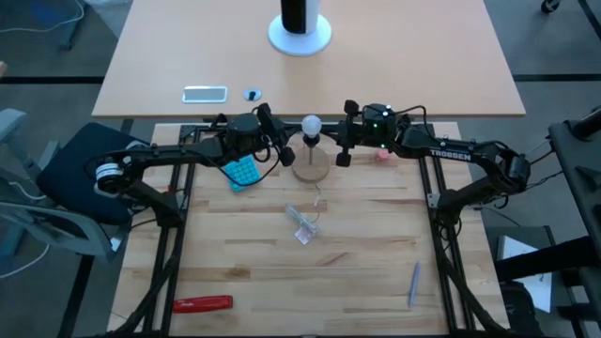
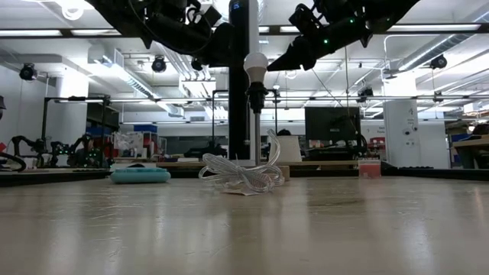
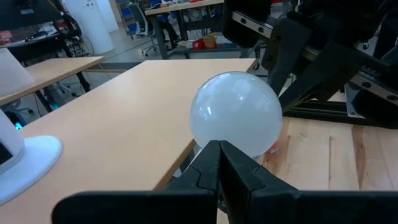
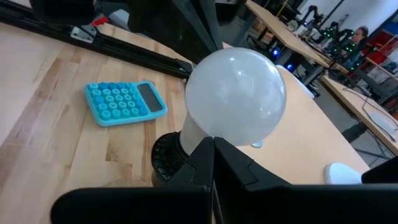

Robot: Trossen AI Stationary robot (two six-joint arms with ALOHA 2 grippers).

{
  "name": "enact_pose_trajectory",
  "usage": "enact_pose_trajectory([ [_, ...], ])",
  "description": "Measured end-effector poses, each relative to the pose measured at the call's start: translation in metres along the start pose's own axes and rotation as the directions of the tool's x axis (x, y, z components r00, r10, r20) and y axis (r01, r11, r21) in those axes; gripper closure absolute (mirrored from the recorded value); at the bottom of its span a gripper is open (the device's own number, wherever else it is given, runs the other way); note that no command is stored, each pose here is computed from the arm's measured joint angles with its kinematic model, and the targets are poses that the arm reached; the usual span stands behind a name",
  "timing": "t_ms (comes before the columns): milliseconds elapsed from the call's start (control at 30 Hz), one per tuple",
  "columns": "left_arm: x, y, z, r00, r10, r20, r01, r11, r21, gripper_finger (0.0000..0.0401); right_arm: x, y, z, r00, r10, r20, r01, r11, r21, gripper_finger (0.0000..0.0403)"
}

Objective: Screw lightbulb
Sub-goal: Insert the light bulb into the desk lamp

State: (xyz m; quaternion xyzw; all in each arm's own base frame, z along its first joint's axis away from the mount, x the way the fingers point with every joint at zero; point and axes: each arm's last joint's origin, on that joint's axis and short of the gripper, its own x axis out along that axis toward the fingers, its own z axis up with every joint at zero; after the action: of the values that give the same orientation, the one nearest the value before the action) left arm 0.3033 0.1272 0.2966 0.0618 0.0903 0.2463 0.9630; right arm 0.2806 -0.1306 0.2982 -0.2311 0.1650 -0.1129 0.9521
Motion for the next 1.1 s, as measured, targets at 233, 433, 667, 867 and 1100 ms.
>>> enact_pose_trajectory([
  [233,-0.005,-0.003,0.006,1.000,-0.021,0.021,0.021,1.000,-0.009,0.0401,-0.004,-0.003,0.000,0.997,-0.064,-0.046,0.063,0.998,-0.016,0.0403],
  [433,-0.006,-0.006,0.006,0.995,-0.100,0.026,0.101,0.995,-0.028,0.0401,-0.003,-0.011,-0.005,0.994,-0.100,-0.050,0.099,0.995,-0.016,0.0403],
  [667,0.002,-0.006,-0.003,0.997,-0.075,-0.009,0.075,0.997,-0.032,0.0401,0.000,-0.012,-0.004,0.996,-0.087,0.000,0.087,0.996,-0.016,0.0403],
  [867,0.005,-0.006,-0.007,0.998,-0.062,-0.027,0.061,0.998,-0.030,0.0401,0.000,-0.011,-0.002,0.997,-0.071,0.009,0.071,0.997,-0.005,0.0403],
  [1100,0.005,-0.006,-0.007,0.998,-0.057,-0.026,0.056,0.998,-0.031,0.0401,0.001,-0.007,-0.001,0.999,-0.020,0.031,0.019,1.000,0.014,0.0403],
])
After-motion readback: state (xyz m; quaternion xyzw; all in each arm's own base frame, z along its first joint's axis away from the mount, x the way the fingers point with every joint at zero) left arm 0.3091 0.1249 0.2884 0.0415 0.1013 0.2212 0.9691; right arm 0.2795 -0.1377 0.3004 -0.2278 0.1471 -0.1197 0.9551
